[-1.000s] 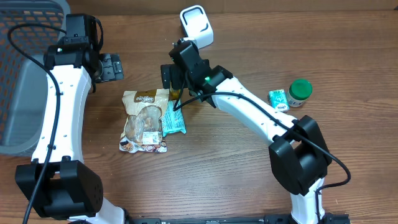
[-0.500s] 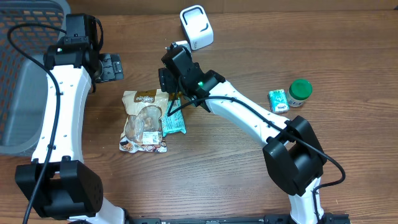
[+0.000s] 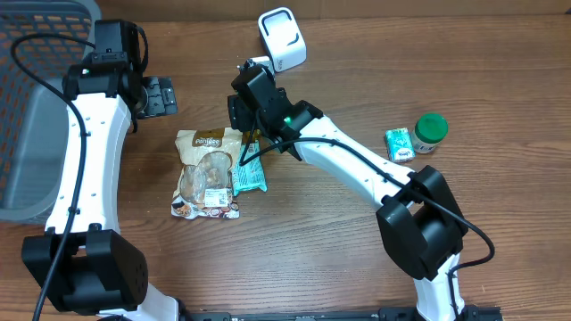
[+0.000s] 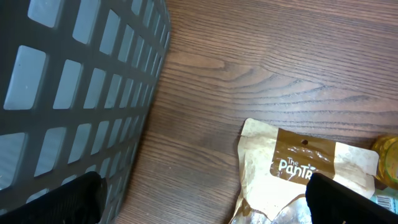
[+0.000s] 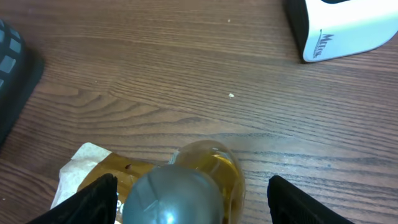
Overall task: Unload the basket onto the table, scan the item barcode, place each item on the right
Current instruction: 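Lower the right gripper and close it on the bottle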
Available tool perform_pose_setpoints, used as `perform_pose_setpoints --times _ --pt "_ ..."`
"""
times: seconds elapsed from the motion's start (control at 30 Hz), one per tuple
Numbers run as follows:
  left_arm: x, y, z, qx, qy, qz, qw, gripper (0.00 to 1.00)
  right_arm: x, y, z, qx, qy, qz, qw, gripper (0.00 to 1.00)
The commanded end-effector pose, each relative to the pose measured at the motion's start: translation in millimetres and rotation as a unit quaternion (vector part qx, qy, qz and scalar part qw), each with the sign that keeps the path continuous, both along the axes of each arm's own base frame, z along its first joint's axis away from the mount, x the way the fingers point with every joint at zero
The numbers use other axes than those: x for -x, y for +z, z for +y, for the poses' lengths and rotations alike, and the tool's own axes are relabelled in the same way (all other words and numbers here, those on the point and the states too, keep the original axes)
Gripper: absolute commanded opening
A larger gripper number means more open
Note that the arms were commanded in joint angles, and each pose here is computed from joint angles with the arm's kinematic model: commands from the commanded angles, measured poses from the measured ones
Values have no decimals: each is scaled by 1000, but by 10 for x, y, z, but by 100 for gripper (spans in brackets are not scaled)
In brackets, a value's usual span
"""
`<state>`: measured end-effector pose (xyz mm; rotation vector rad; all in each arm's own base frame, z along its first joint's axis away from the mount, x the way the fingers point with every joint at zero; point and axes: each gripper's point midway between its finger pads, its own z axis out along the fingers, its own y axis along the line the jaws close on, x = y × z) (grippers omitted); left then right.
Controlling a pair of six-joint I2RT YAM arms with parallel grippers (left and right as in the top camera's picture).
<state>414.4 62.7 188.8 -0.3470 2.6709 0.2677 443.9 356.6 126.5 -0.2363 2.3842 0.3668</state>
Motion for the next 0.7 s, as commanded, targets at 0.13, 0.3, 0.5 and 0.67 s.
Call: perform_pose_setpoints --times 0.13,0.3,0.5,0.67 --pt "-26 124 40 -4 -2 -16 1000 100 10 -112 3 8 -3 5 1000 55" --pt "-26 124 38 -4 -2 -16 1000 99 45 -123 46 1 8 13 1000 50" --pt "-26 124 38 -4 -2 -16 1000 100 32 -125 24 2 5 13 1000 36" --pt "-26 124 38 -4 -2 -16 1000 100 26 -120 18 4 5 11 1000 28"
